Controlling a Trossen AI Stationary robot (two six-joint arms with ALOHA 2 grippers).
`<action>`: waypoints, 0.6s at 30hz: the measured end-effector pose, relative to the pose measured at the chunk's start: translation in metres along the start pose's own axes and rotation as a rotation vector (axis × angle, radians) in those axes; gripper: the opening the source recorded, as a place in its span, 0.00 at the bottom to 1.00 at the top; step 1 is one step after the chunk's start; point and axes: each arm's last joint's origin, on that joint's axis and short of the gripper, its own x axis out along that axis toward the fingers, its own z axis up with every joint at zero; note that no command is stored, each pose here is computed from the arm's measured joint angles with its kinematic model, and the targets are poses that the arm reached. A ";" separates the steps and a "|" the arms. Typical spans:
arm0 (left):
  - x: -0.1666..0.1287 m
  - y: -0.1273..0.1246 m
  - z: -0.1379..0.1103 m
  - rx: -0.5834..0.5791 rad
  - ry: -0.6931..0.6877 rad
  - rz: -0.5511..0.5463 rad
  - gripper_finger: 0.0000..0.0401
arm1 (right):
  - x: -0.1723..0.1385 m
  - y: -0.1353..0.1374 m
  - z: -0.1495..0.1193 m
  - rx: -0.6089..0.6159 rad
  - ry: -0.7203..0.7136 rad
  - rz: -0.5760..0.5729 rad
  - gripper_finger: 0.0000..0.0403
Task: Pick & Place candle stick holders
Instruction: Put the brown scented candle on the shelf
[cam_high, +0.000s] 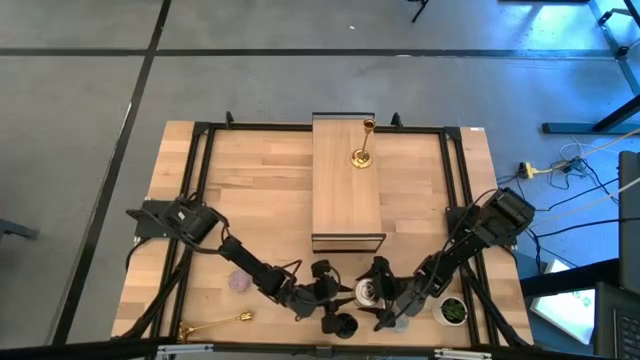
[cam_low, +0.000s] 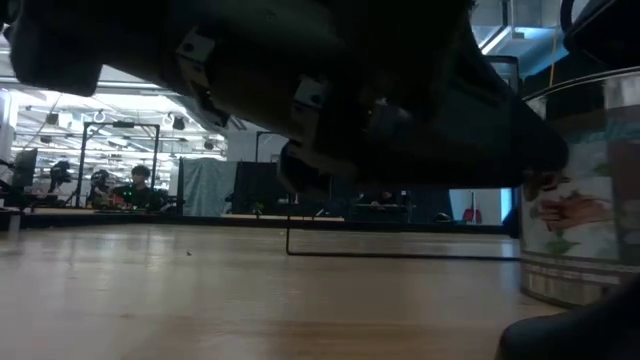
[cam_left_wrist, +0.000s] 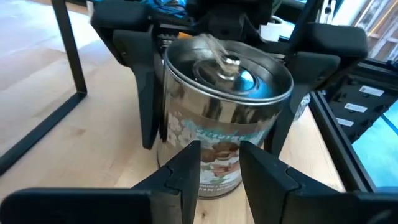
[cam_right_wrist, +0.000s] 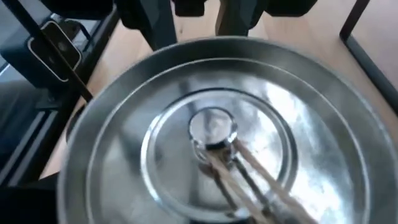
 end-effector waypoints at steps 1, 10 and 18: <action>0.001 0.000 0.000 0.000 0.001 -0.003 0.27 | 0.000 0.000 -0.001 -0.002 0.007 -0.003 0.99; 0.001 0.000 0.000 0.004 0.004 -0.003 0.27 | 0.000 -0.001 -0.002 0.000 0.012 -0.014 0.99; 0.001 0.000 -0.001 0.005 0.004 0.000 0.27 | 0.001 -0.004 -0.001 0.042 0.033 -0.027 0.96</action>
